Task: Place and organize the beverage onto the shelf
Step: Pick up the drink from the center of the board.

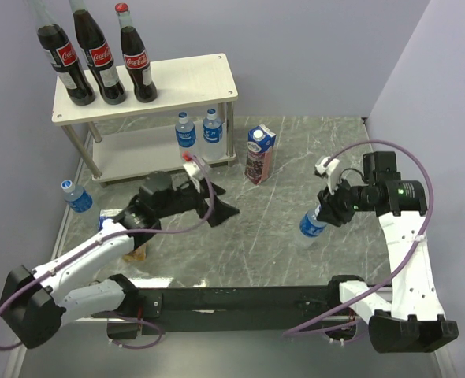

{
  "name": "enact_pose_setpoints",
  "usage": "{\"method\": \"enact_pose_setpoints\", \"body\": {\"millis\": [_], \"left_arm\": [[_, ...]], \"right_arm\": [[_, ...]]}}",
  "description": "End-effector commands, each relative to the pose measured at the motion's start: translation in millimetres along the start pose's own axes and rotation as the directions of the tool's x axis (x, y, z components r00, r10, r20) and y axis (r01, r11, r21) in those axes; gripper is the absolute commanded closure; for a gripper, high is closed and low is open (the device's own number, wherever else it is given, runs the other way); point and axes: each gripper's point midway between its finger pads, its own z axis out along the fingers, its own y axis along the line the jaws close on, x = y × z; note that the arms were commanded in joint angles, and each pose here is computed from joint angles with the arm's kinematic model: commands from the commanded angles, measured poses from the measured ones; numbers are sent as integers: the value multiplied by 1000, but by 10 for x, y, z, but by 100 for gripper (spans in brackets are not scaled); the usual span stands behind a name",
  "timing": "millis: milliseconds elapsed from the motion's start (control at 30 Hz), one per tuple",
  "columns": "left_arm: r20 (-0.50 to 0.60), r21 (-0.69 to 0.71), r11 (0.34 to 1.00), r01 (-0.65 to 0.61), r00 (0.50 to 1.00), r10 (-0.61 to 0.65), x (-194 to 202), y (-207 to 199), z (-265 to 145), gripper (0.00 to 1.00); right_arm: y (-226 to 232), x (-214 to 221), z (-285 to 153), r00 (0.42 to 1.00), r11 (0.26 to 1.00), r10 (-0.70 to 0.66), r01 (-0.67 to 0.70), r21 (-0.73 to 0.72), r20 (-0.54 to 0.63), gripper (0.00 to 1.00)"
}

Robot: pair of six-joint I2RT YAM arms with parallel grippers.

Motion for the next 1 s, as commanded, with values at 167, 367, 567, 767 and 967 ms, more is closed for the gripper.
{"method": "enact_pose_setpoints", "body": {"millis": [167, 367, 567, 767, 967], "left_arm": [[83, 162, 971, -174, 983, 162, 139, -719, 369, 0], [90, 158, 939, -304, 952, 293, 249, -961, 843, 0], [36, 200, 915, -351, 936, 351, 476, -1215, 1275, 0], [2, 134, 921, -367, 929, 370, 564, -1181, 1466, 0], [-27, 120, 920, -374, 925, 379, 634, -1140, 1561, 10]], "right_arm": [[69, -796, -203, 977, 999, -8, 19, -50, 213, 100], [229, -986, -169, 974, 997, -37, 52, -64, 225, 100], [392, -1106, -162, 967, 992, -65, 90, -89, 248, 100], [454, -1104, -168, 964, 989, -71, 101, -106, 256, 100], [449, -1113, -176, 962, 990, -77, 105, -97, 264, 100]]}}
